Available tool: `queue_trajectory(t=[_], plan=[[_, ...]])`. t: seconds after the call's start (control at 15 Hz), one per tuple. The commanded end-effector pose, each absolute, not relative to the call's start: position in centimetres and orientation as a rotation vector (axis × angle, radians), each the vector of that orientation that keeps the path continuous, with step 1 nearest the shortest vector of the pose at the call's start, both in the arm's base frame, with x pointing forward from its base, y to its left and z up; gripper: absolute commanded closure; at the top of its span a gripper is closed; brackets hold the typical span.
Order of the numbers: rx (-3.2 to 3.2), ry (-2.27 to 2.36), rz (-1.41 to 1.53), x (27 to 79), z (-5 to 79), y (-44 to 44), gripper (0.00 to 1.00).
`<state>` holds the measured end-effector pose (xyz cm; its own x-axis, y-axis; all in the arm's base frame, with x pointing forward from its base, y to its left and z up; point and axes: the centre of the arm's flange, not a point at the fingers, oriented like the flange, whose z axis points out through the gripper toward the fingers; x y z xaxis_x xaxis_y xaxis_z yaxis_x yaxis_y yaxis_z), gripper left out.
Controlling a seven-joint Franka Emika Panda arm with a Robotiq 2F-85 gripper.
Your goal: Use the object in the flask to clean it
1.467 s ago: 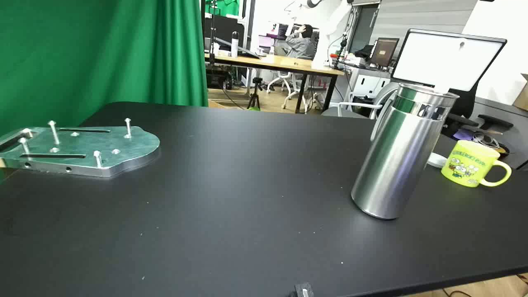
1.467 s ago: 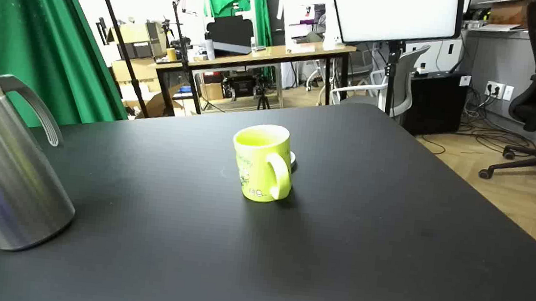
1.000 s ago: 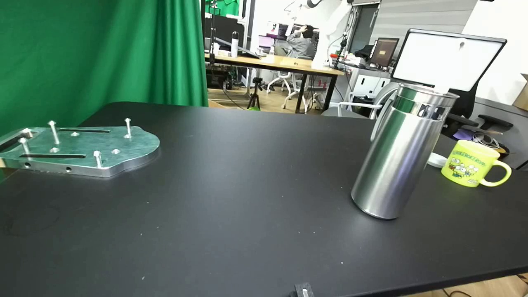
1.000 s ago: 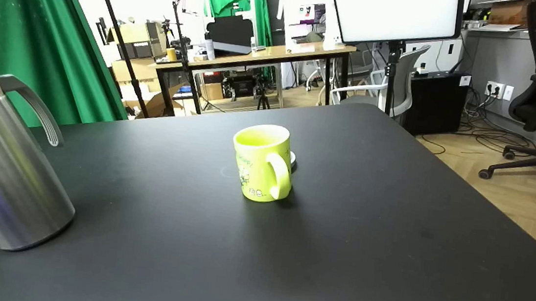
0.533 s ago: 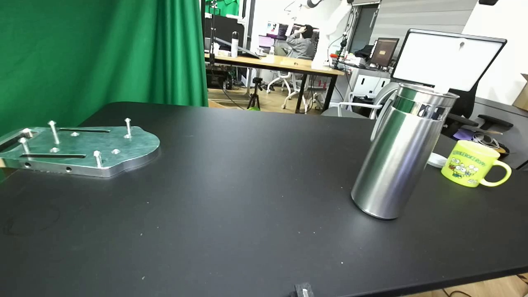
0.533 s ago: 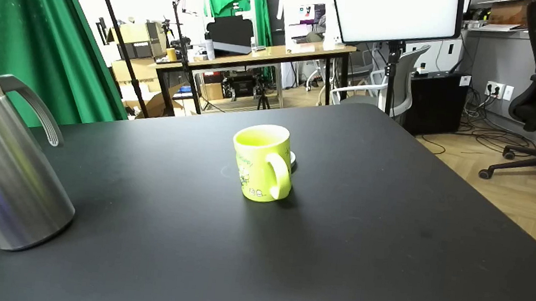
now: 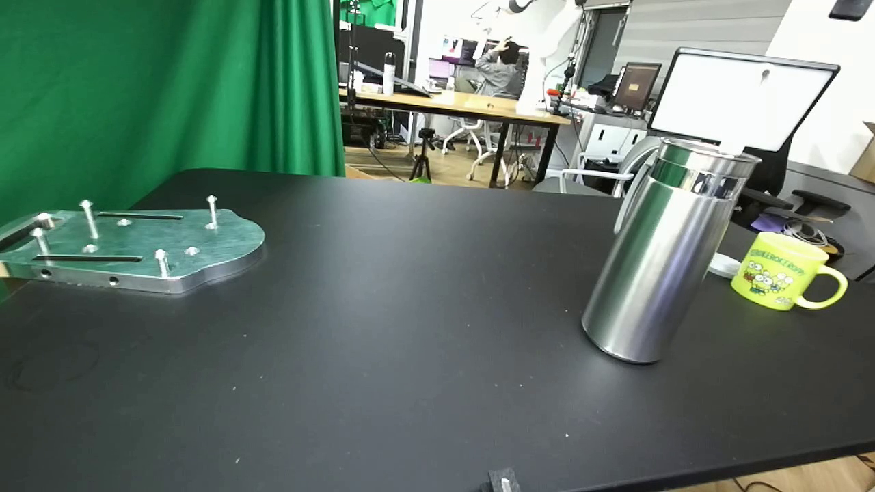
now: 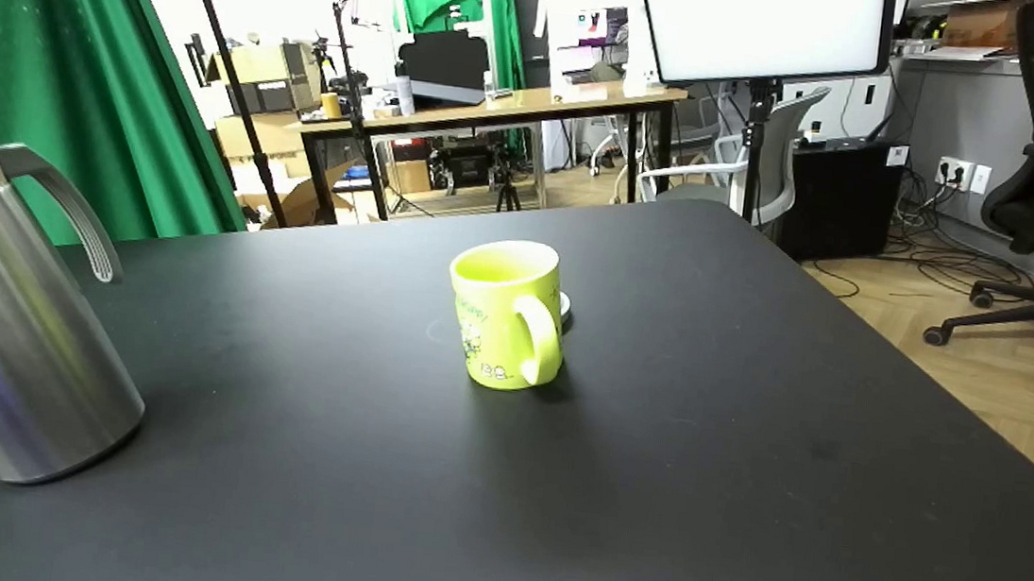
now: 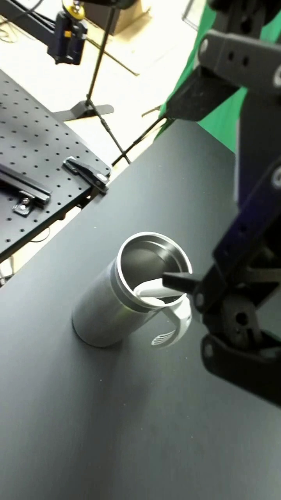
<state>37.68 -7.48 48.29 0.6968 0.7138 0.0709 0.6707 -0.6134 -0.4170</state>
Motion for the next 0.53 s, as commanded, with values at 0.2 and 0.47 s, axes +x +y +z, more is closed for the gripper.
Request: queue_trajectory(t=[0.2, 0.47], plan=[[-2.554, -1.381, 0.306, 41.0, 50.0, -10.0, 0.00], [-2.582, -1.398, 0.296, 40.8, 48.7, -9.3, 0.00]])
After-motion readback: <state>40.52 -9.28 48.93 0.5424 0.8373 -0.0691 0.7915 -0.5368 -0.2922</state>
